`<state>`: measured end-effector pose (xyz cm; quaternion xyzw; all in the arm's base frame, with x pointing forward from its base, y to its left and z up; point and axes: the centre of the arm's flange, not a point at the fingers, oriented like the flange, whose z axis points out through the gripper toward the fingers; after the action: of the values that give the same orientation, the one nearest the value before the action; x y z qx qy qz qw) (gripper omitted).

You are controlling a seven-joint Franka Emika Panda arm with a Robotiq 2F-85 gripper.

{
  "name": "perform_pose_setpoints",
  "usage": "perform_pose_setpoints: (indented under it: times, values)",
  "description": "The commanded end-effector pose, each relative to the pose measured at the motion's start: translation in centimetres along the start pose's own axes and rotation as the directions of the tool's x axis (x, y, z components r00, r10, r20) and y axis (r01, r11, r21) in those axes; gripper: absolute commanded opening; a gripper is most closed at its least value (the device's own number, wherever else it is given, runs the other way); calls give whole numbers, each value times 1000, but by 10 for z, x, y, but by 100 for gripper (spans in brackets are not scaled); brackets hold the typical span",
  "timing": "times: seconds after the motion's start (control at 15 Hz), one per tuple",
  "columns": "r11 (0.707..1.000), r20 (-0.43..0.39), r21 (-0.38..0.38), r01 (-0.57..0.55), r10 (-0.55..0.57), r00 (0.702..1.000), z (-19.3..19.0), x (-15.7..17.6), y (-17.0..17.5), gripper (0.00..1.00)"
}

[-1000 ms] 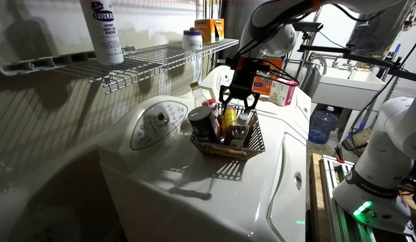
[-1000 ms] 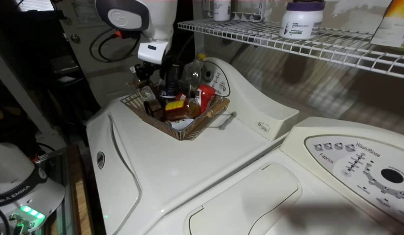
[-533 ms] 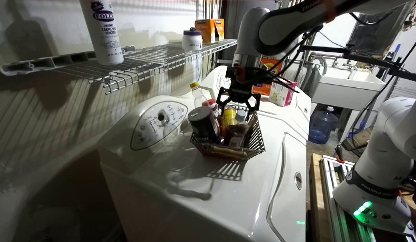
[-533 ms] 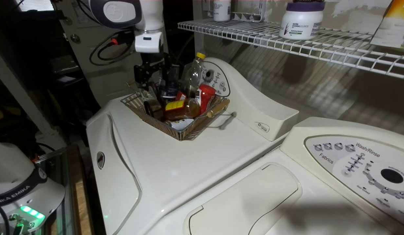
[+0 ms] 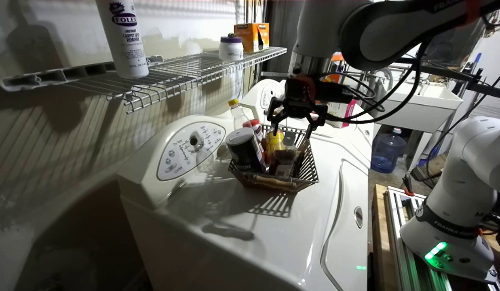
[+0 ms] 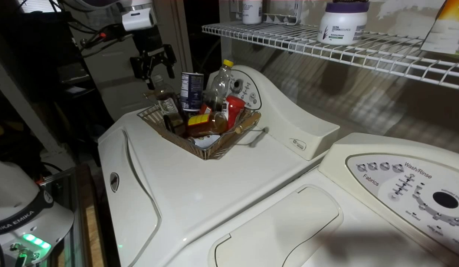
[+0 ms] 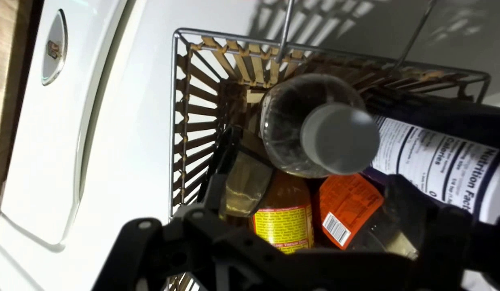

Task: Pick up the bottle with the brown liquid and place it on the rack

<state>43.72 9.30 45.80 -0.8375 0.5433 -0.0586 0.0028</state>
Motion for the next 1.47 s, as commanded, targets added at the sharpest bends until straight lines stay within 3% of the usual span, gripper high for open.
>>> perform_pose_setpoints:
  times: [0.0, 0.33, 0.8, 1.4]
  values:
    - [1000, -69, 3, 14, -14, 997, -16, -21, 11, 100]
    - [999, -82, 20, 36, -34, 996, -24, -39, 4, 100]
    - [998, -97, 15, 55, -53, 994, -16, -33, -3, 100]
    - [997, -43, 32, 76, -75, 996, -14, -36, -11, 97]
